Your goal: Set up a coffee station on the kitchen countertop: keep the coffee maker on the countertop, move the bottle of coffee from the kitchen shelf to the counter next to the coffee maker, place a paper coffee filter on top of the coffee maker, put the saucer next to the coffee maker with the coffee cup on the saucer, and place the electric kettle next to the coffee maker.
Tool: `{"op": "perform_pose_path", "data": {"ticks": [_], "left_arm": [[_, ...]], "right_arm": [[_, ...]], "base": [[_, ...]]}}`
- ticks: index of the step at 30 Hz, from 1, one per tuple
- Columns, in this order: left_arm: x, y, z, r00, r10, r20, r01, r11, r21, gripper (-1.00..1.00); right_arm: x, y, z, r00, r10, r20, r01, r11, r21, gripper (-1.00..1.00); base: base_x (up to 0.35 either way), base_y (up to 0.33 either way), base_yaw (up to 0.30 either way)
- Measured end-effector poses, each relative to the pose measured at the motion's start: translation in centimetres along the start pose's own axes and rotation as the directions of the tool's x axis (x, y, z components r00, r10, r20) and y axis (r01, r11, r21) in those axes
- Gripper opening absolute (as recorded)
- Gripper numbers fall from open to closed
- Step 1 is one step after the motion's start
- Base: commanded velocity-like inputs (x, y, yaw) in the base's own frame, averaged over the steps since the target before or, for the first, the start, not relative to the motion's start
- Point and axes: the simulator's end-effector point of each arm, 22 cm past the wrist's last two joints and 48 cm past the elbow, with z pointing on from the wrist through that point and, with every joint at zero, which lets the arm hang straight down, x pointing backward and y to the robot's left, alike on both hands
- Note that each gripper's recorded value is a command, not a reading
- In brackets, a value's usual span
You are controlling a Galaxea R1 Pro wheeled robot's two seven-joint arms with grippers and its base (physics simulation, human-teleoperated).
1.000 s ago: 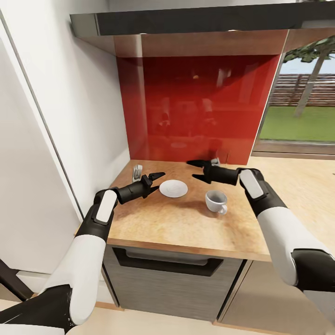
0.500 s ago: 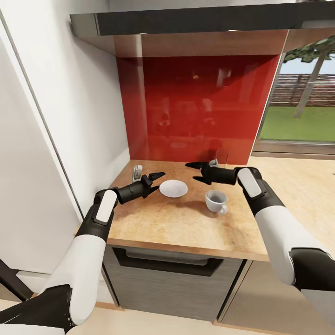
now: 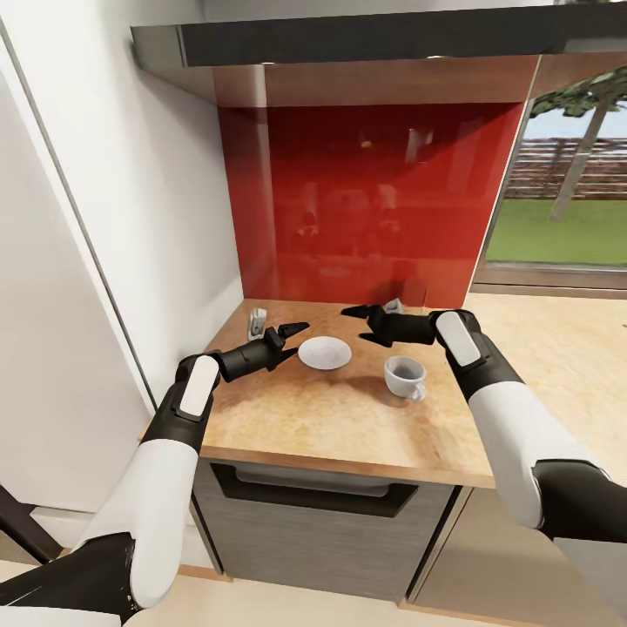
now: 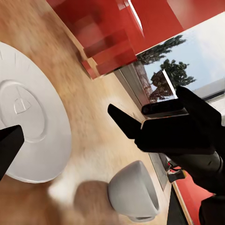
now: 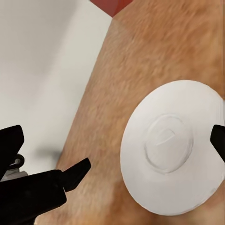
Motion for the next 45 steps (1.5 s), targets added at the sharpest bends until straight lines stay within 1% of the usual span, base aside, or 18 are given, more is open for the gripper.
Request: {"op": "perform_pose_path", "data": {"ticks": [6,21,22,23,25,28,29,34,45], "left_arm": [[0.0,0.0,0.0,1.0,0.0,0.0,0.0,1.0,0.0,1.0],[0.0,0.1,0.0,1.0,0.001,0.001,-0.001,1.0,-0.003,1.0],[0.0,0.3,0.0,1.0,0.003,0.001,-0.003,1.0,-0.015,1.0],[-0.1,0.8,0.0,1.0,0.008,0.003,-0.008,0.999,-0.045,1.0],[-0.4,1.4,-0.2,1.0,0.017,0.008,-0.016,0.997,-0.081,1.0],[-1.0,1.7,-0.4,0.999,0.033,0.019,-0.031,0.992,-0.118,1.0],[-1.4,1.7,-0.6,0.998,0.049,0.028,-0.044,0.989,-0.14,1.0],[-1.7,1.7,-0.7,0.998,0.062,0.031,-0.056,0.986,-0.156,1.0],[-1.7,1.2,-0.3,0.997,0.078,0.02,-0.074,0.985,-0.156,1.0]], "right_arm": [[0.5,0.3,0.7,1.0,0.003,-0.006,-0.003,1.0,0.0,1.0],[0.7,0.1,0.9,1.0,0.006,-0.009,-0.006,1.0,0.008,1.0],[0.7,0.1,0.9,1.0,0.006,-0.009,-0.006,1.0,0.008,1.0],[0.7,0.1,0.9,1.0,0.006,-0.009,-0.006,1.0,0.008,1.0],[0.7,0.1,0.9,1.0,0.006,-0.009,-0.006,1.0,0.008,1.0],[0.7,0.1,0.9,1.0,0.006,-0.009,-0.006,1.0,0.008,1.0],[0.7,0.1,0.9,1.0,0.007,-0.009,-0.006,1.0,0.008,1.0],[0.7,0.1,0.9,1.0,0.006,-0.009,-0.006,1.0,0.008,1.0],[0.7,0.1,0.8,1.0,0.008,-0.008,-0.008,1.0,0.007,1.0]], "base": [[0.0,0.0,0.0],[0.0,0.0,0.0],[0.0,0.0,0.0],[0.0,0.0,0.0],[0.0,0.0,0.0],[0.0,0.0,0.0],[0.0,0.0,0.0],[0.0,0.0,0.0],[0.0,0.0,0.0]]}}
